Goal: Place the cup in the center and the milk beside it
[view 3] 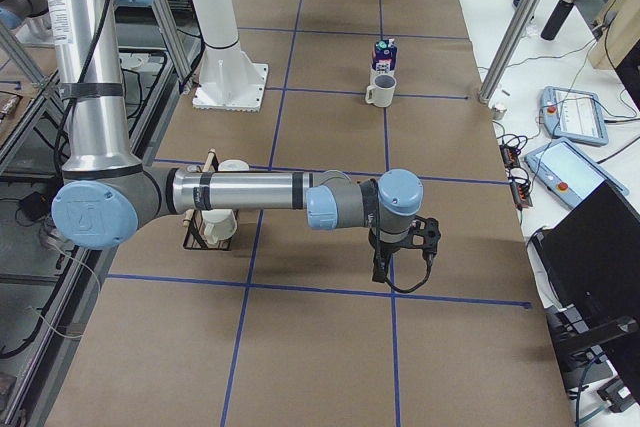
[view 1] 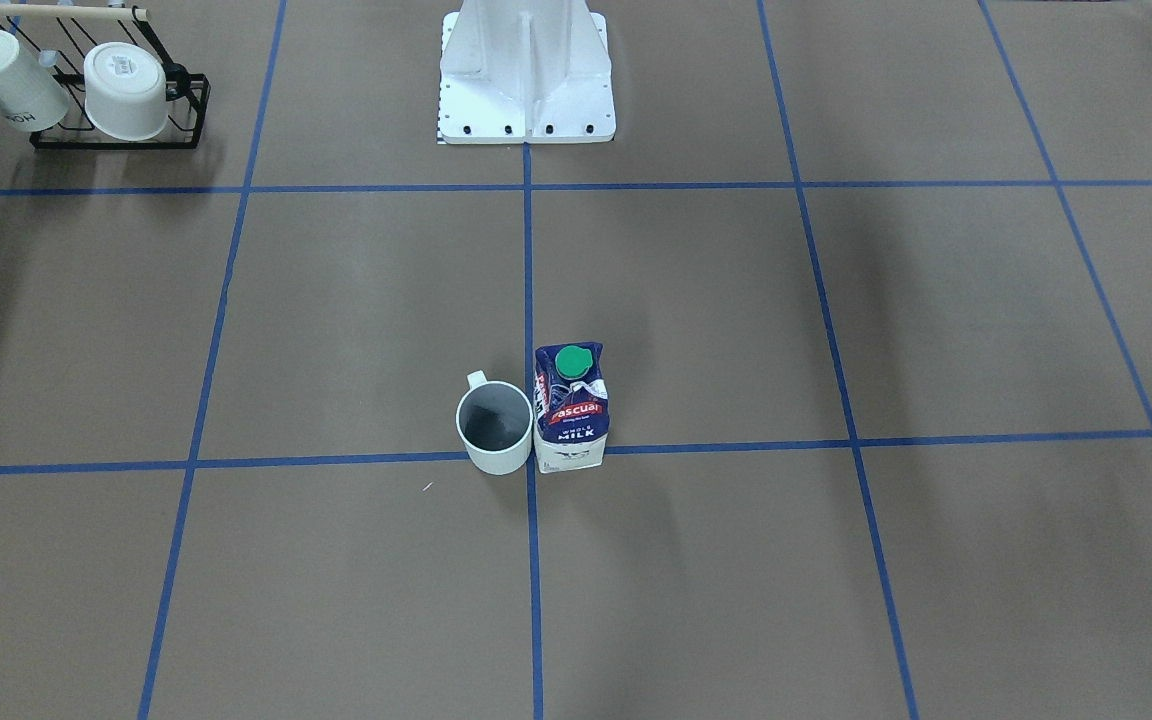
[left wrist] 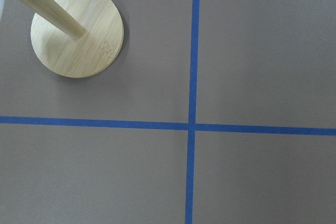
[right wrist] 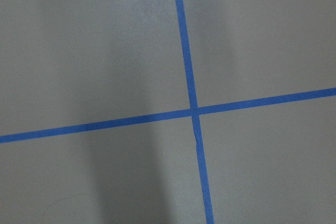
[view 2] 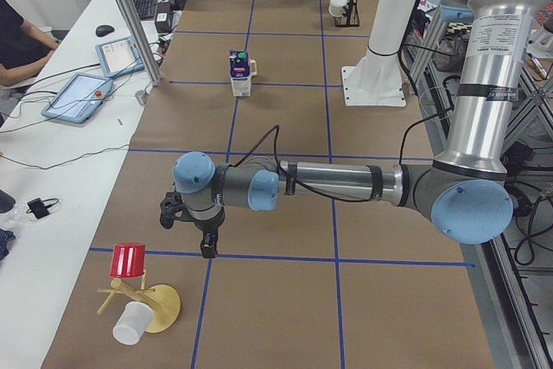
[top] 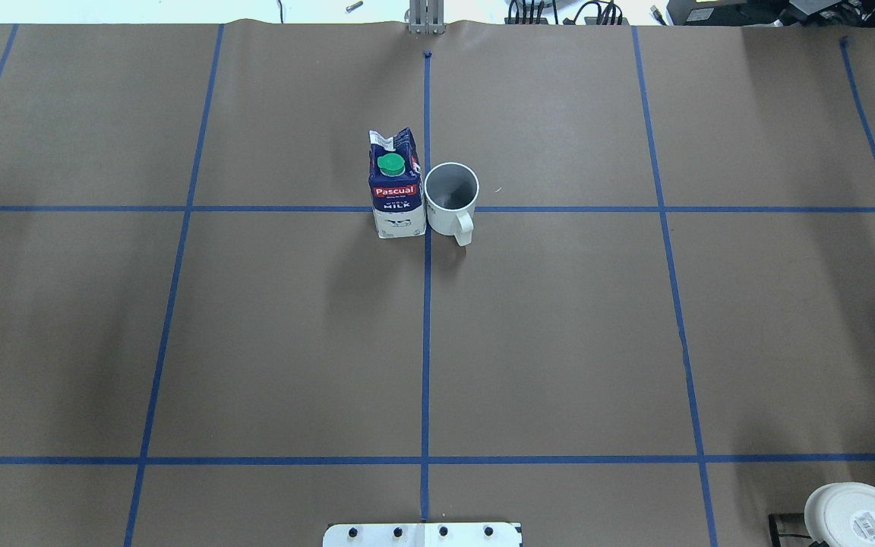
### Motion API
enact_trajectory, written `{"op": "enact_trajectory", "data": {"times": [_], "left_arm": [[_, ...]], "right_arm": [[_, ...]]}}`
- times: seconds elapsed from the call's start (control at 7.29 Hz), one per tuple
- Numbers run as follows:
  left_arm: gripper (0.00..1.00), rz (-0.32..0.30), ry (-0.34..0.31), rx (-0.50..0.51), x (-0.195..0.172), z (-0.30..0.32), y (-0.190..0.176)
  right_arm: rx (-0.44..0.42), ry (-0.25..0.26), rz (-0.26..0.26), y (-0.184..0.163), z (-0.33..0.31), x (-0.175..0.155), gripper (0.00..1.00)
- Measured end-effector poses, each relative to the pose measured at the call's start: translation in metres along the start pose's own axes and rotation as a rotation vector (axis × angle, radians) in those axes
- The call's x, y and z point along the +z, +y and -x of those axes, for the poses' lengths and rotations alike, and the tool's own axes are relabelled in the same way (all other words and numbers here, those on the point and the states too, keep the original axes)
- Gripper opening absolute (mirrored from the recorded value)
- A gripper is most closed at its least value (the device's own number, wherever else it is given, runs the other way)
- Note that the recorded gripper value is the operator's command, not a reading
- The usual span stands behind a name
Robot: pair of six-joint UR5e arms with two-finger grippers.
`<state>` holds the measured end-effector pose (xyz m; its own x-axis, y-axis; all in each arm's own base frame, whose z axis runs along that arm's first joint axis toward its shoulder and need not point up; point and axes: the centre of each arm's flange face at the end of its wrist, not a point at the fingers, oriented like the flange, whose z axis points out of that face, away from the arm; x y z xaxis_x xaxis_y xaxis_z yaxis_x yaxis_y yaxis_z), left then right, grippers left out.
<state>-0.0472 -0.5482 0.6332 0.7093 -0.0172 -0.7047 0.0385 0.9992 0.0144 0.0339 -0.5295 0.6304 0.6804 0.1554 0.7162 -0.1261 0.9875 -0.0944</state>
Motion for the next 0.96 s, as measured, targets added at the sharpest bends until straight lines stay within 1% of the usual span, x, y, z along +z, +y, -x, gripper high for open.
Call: {"op": "enact_trajectory", "data": {"times": [0.41, 0.96], "left_arm": [[0.98, 0.007, 0.002, 0.000, 0.0029, 0.0042, 0.0054], [0.98, 0.008, 0.008, 0.002, 0.0036, 0.0038, 0.0065]], "right_arm": [[-0.027, 0.016, 0.027, 0.0020, -0.0056, 0.0019, 1.00], [-0.033, 0.026, 0.034, 0.0033, -0.0074, 0.0052, 1.00]]}}
